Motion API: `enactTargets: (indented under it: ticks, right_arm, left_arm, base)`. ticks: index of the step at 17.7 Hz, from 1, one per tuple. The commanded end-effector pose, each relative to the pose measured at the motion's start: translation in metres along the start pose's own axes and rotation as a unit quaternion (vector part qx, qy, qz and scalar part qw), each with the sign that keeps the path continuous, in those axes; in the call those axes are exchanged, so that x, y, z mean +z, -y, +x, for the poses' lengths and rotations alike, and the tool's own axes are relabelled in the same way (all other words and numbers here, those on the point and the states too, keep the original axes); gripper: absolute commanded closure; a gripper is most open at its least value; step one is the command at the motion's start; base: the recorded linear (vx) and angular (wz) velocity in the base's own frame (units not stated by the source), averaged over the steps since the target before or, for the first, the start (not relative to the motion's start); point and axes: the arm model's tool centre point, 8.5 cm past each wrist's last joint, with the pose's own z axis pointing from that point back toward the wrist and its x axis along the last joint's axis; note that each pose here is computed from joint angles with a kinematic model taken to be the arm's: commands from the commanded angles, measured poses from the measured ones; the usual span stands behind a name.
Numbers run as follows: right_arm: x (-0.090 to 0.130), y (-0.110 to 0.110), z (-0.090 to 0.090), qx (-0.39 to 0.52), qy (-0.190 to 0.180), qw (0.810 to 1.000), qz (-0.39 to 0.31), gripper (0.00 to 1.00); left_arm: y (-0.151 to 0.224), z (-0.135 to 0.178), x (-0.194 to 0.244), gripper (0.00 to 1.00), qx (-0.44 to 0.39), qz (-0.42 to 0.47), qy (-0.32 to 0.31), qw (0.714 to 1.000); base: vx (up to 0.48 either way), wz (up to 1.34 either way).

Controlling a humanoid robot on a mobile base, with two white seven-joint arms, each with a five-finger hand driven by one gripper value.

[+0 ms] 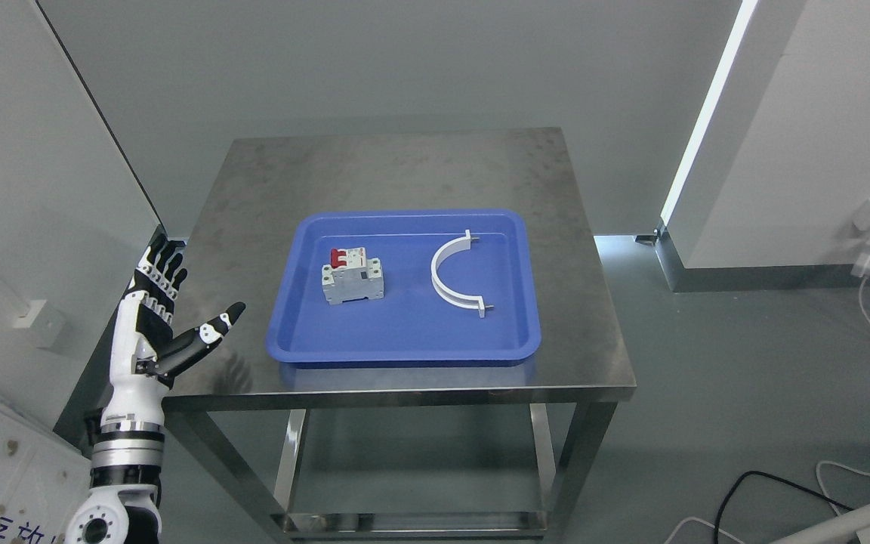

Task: Place circuit breaker on shelf
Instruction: 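Reach the left hand toward the grey circuit breaker in the blue tray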

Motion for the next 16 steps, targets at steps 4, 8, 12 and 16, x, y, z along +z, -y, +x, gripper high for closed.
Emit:
enactTargets:
  ticks: [4,8,12,16]
  right_arm:
    - [-0.001,0.010,-0.006,0.015,-0.028,0.999,-0.006,0.00]
    - [-0.001,0.010,-0.006,0.015,-0.028,0.999,-0.006,0.00]
    - [-0.001,0.010,-0.006,0.015,-0.028,0.999,-0.006,0.00]
    - [-0.001,0.010,-0.006,0.015,-0.028,0.999,-0.006,0.00]
  left_arm:
    - [0.014,0.012,-0.005,0.00,-0.015,-0.108,0.029,0.994]
    - [0.032,0.035,-0.035,0.04,-0.036,-0.157,0.052,0.986]
    - [0.058,0.041,-0.068,0.03,-0.132,-0.233,-0.029,0.963]
    - [0.074,0.036,-0.082,0.03,-0.207,-0.252,-0.060,0.943]
  base:
    - [0.000,0.00]
    - [0.000,0.00]
    - [0.000,0.00]
    - [0.000,0.00]
